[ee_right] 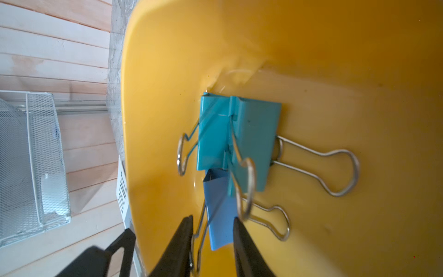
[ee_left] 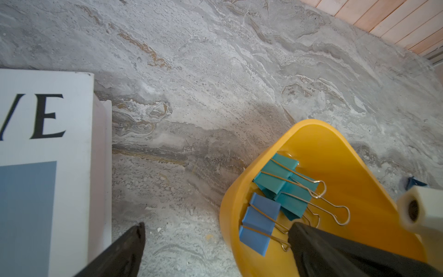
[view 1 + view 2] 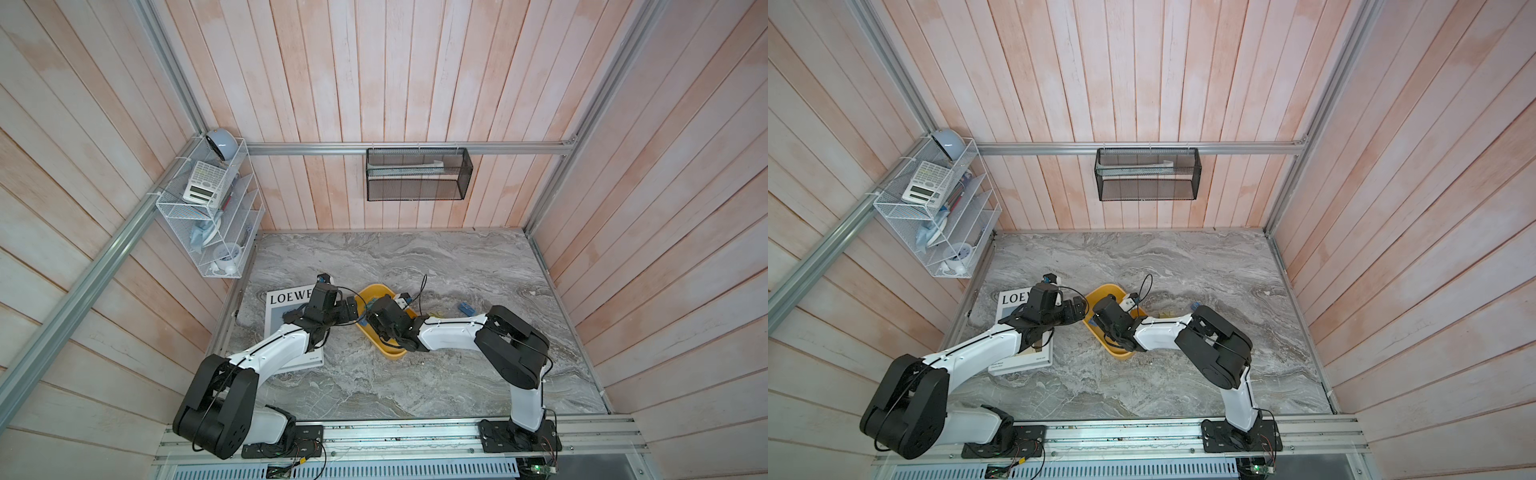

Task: Put the binder clips in the storage box
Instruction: Place the binder clip in the storage box, then pick up the binder clip at the center of the board.

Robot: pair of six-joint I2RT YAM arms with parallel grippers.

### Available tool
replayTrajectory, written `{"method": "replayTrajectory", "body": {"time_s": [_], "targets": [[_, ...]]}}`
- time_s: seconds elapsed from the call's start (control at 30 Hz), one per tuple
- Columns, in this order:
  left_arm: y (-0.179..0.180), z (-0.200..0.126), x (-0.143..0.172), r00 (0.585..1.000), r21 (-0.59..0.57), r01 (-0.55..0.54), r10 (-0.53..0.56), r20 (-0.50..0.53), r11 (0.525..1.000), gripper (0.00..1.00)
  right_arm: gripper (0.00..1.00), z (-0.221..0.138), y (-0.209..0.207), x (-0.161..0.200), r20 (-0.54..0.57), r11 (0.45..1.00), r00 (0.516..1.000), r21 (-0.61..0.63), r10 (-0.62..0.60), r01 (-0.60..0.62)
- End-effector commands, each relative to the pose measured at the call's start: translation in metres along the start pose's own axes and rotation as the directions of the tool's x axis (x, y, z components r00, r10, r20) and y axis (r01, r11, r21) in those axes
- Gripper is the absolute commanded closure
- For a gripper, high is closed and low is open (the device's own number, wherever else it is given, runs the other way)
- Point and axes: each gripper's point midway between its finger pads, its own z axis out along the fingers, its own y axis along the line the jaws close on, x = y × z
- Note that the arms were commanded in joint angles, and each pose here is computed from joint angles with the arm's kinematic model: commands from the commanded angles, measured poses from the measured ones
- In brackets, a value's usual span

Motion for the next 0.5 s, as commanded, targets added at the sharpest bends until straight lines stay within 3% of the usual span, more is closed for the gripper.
{"method": "replayTrajectory", "body": {"time_s": [0.0,0.27,0.47], "targets": [[0.003,0.000,0.000,1.000,-0.006,-0.009,0.009,0.006,1.000,0.00,0.66,-0.026,0.024,-0.001,-0.036,0.995,0.997,-0.077,-0.062,0.059],[0.004,-0.001,0.000,1.000,-0.009,-0.015,0.015,0.007,1.000,0.00,0.65,-0.103,0.027,-0.021,-0.043,0.975,0.986,-0.161,-0.163,0.154],[0.003,-0.002,0.000,1.000,0.000,-0.012,0.012,0.006,1.000,0.00,0.66,-0.156,-0.036,-0.092,0.112,0.996,0.992,-0.059,-0.061,0.068]]}}
